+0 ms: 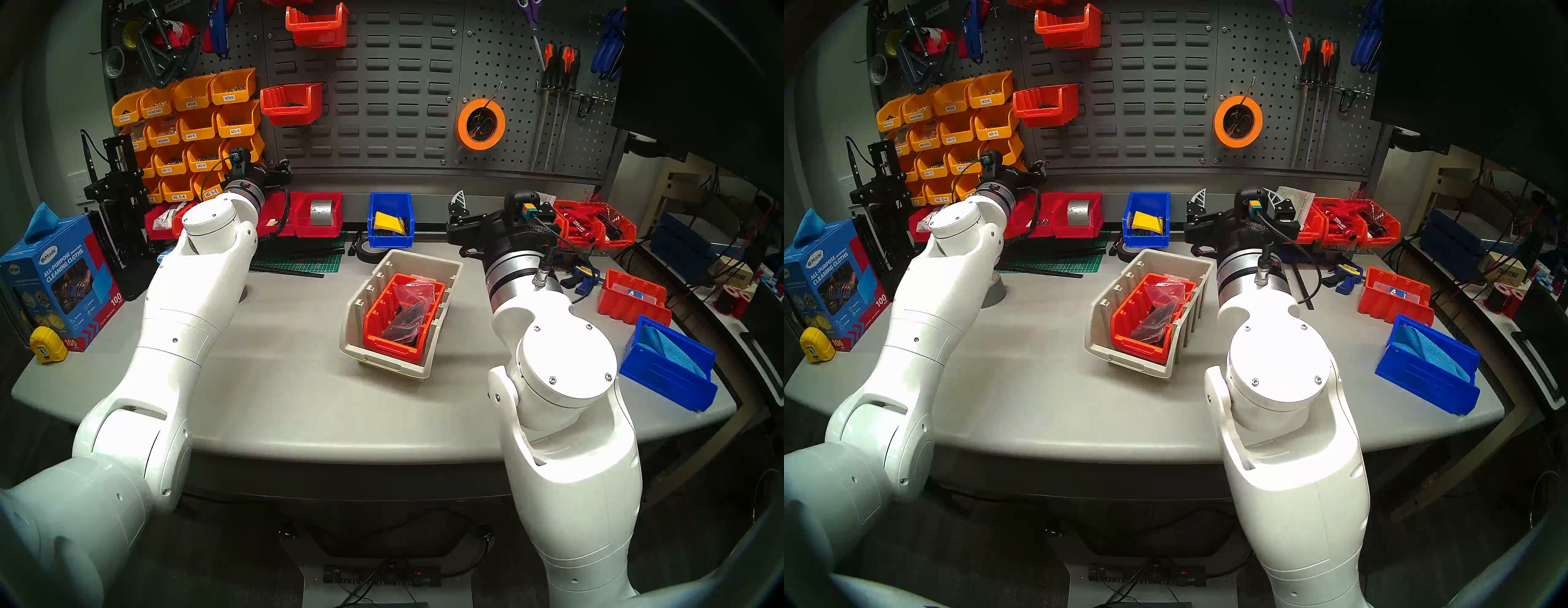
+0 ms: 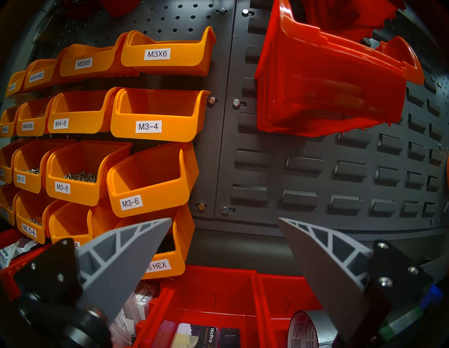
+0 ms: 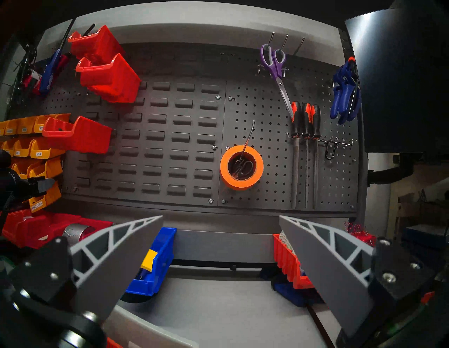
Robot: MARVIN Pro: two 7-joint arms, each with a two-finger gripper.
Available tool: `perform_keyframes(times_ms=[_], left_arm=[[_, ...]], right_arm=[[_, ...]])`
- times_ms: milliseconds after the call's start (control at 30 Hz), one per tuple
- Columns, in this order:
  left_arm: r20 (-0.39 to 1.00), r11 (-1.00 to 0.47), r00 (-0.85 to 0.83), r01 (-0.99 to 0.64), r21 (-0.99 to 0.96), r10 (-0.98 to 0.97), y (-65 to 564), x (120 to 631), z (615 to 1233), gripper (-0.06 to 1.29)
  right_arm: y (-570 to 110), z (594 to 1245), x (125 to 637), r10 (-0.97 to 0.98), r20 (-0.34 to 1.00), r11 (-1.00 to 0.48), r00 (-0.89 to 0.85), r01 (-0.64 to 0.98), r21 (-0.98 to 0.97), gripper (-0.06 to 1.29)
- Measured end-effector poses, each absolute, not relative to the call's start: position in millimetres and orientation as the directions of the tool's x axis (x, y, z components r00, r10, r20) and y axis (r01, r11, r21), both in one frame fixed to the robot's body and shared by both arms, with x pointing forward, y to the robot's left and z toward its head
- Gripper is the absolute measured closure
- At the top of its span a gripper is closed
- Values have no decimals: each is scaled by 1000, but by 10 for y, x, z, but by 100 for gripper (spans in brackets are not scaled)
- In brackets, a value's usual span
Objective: Hang all the unorganized tool boxes onto the wall
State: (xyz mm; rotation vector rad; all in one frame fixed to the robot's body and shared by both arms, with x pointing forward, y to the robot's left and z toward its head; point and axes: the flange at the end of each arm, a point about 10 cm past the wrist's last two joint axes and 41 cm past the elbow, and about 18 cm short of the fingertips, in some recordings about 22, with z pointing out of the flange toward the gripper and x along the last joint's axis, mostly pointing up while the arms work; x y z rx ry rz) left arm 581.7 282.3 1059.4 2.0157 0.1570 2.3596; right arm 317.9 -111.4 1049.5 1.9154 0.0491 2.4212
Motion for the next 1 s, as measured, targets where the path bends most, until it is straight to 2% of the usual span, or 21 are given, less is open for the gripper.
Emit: perform_keyframes(times_ms=[400,1000], left_arm=[[983,-994,-158,39,99,91,2823,5817,10594,5],[983,-994,-158,38,99,91,2823,5817,10593,5]], right_arm=[[-884,10229,2870,39,994,-999,-100,16,41,-2],[-927,9853,2697,-18,999,-999,48,-36,-16,-2]])
